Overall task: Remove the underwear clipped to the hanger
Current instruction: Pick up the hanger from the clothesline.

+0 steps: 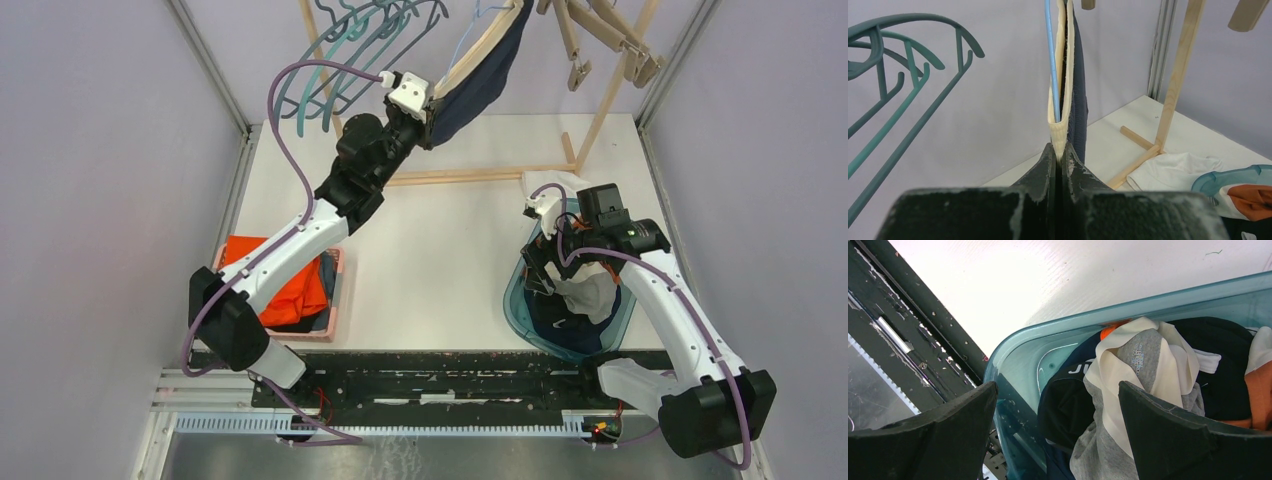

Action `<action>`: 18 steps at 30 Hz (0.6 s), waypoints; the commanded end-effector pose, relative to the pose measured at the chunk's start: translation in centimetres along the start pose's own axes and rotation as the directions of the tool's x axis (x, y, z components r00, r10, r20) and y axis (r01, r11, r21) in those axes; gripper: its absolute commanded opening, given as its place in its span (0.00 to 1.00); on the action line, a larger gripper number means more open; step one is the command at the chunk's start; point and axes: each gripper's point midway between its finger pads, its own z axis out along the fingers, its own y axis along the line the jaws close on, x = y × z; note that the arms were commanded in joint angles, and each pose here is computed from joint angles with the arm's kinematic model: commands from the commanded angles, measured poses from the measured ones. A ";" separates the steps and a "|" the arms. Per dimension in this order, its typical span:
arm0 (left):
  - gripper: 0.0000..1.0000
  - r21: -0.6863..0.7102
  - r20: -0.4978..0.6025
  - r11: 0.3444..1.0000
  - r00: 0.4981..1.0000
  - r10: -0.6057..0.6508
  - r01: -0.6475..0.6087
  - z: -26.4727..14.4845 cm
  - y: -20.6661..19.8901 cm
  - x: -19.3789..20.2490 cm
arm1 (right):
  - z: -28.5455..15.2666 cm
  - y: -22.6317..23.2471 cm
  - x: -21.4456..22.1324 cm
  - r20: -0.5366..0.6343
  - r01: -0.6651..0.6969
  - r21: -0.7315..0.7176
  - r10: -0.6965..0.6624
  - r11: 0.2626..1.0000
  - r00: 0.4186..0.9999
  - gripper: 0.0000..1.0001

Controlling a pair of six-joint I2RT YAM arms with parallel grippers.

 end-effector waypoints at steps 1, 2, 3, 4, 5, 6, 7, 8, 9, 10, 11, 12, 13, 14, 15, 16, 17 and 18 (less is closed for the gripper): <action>0.03 -0.002 0.166 0.999 0.985 -0.041 0.042 -0.5 0.3 -4.8 | 0.1 -0.4 -0.3 0.016 0.020 0.008 -0.020 1.000 1.000 1.00; 0.03 -0.011 0.161 0.999 0.986 -0.050 0.053 -0.4 0.4 -4.6 | 0.2 -0.4 -0.3 0.014 0.018 0.008 -0.018 1.000 1.000 1.00; 0.03 -0.028 0.162 0.998 0.985 -0.058 0.064 -0.4 0.7 -4.6 | 0.1 -0.4 -0.3 0.014 0.019 0.010 -0.019 1.000 1.000 1.00; 0.03 -0.044 0.163 0.996 0.984 -0.066 0.074 -0.3 0.9 -4.5 | 0.2 -0.4 -0.3 0.013 0.019 0.009 -0.019 1.000 1.000 1.00; 0.03 -0.062 0.165 0.995 0.984 -0.073 0.084 -0.3 1.3 -4.6 | 0.1 -0.4 -0.3 0.014 0.019 0.009 -0.019 1.000 1.000 1.00; 0.03 -0.088 0.164 0.991 0.983 -0.086 0.102 -0.2 1.7 -4.5 | 0.1 -0.4 -0.3 0.016 0.021 0.011 -0.021 1.000 1.000 1.00; 0.03 -0.098 0.166 0.988 0.981 -0.099 0.116 -0.3 1.9 -4.6 | 0.1 -0.4 -0.3 0.015 0.021 0.010 -0.021 1.000 1.000 1.00; 0.03 -0.101 0.168 0.987 0.980 -0.109 0.127 -0.3 1.9 -4.6 | 0.2 -0.5 -0.3 0.014 0.020 0.011 -0.020 1.000 1.000 1.00; 0.03 -0.094 0.163 0.986 0.979 -0.121 0.137 -0.2 1.7 -4.4 | 0.2 -0.5 -0.3 0.013 0.020 0.010 -0.020 1.000 1.000 1.00; 0.03 -0.087 0.158 0.986 0.979 -0.130 0.145 -0.3 1.5 -4.2 | 0.2 -0.5 -0.2 0.009 0.019 0.009 -0.019 1.000 1.000 1.00; 0.03 -0.088 0.157 0.984 0.978 -0.137 0.152 -0.3 1.5 -3.9 | 0.3 -0.5 -0.1 0.006 0.018 0.008 -0.018 1.000 1.000 1.00; 0.03 -0.097 0.160 0.982 0.977 -0.143 0.159 -0.3 1.6 -3.7 | 0.3 -0.5 -0.1 0.004 0.017 0.008 -0.017 1.000 1.000 1.00; 0.03 -0.114 0.169 0.979 0.975 -0.147 0.167 -0.5 1.8 -3.5 | 0.4 -0.6 -0.1 0.001 0.015 0.009 -0.015 1.000 1.000 1.00; 0.03 -0.136 0.183 0.975 0.972 -0.147 0.173 -0.7 2.2 -3.5 | 0.4 -0.6 -0.1 -0.001 0.016 0.010 -0.016 1.000 1.000 1.00; 0.03 -0.149 0.201 0.974 0.969 -0.140 0.172 -0.8 2.5 -3.5 | 0.5 -0.7 0.0 -0.002 0.015 0.010 -0.015 1.000 1.000 1.00; 0.03 -0.158 0.214 0.974 0.969 -0.126 0.161 -1.1 2.5 -3.1 | 0.5 -0.7 0.1 -0.005 0.014 0.010 -0.014 1.000 1.000 1.00; 0.03 -0.171 0.232 0.974 0.967 -0.109 0.151 -1.3 2.7 -3.1 | 0.6 -0.7 0.1 -0.007 0.012 0.010 -0.012 1.000 1.000 1.00; 0.03 -0.177 0.254 0.974 0.963 -0.094 0.142 -1.4 2.8 -3.3 | 0.6 -0.8 0.1 -0.010 0.011 0.009 -0.011 1.000 1.000 1.00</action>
